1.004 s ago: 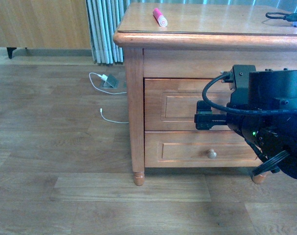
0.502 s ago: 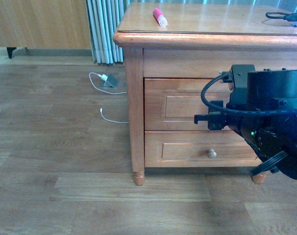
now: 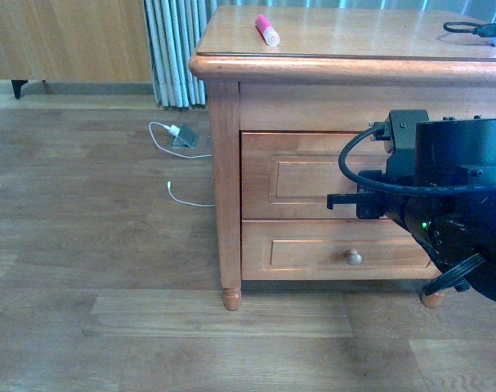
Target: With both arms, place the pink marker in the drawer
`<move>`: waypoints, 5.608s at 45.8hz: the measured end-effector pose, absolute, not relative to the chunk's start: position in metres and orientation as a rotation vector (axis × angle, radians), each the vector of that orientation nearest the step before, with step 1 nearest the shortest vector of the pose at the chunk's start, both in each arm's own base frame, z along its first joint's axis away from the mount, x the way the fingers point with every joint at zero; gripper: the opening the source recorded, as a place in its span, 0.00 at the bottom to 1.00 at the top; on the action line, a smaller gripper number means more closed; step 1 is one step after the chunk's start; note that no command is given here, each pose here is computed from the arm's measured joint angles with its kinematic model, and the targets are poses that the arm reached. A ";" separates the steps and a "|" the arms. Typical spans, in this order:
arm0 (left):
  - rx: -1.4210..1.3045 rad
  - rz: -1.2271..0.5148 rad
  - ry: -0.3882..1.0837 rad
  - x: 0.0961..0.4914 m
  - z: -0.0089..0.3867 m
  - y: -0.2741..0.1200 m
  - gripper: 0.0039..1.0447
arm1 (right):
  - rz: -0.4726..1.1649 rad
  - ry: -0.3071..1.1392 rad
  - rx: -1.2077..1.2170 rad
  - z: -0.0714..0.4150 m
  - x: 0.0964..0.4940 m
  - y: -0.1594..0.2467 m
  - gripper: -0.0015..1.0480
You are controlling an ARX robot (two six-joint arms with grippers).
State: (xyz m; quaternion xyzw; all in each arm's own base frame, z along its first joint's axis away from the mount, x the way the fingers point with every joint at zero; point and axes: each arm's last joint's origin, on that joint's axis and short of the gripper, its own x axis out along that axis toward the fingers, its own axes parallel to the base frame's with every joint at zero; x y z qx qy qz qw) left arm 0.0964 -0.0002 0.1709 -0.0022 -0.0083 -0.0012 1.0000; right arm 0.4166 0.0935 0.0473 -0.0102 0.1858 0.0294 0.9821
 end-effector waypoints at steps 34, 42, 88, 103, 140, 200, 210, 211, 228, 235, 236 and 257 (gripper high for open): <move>-0.004 -0.002 -0.017 0.096 0.171 0.000 0.94 | 0.085 0.466 0.020 0.055 0.339 0.090 0.20; -0.004 -0.002 -0.017 0.096 0.171 0.000 0.94 | 0.093 0.503 0.043 0.060 0.309 0.086 0.20; -0.004 -0.002 -0.017 0.096 0.171 0.000 0.94 | 0.250 0.400 0.170 0.164 0.176 0.029 0.91; -0.004 -0.002 -0.017 0.096 0.171 0.000 0.94 | 0.211 0.278 0.201 0.196 0.115 -0.002 0.92; -0.004 -0.002 -0.016 0.096 0.171 0.000 0.94 | 0.141 0.286 0.227 0.196 0.109 -0.009 0.92; 0.022 -0.192 0.056 0.310 0.271 -0.097 0.94 | 0.140 0.286 0.228 0.196 0.109 -0.009 0.92; 0.045 -0.214 0.079 0.384 0.280 -0.137 0.94 | 0.140 0.286 0.228 0.196 0.109 -0.009 0.92; 0.047 -0.218 0.086 0.391 0.280 -0.142 0.94 | 0.140 0.286 0.228 0.196 0.109 -0.009 0.92; 0.059 -0.240 0.187 0.457 0.275 -0.187 0.94 | 0.140 0.286 0.228 0.196 0.109 -0.009 0.92; 0.056 -0.251 0.235 0.475 0.271 -0.198 0.94 | 0.140 0.286 0.228 0.196 0.109 -0.009 0.92; 0.058 -0.253 0.241 0.477 0.270 -0.200 0.94 | 0.140 0.285 0.228 0.196 0.109 -0.009 0.92; 0.109 -0.268 0.380 0.495 0.254 -0.214 0.94 | 0.140 0.286 0.230 0.196 0.109 -0.009 0.92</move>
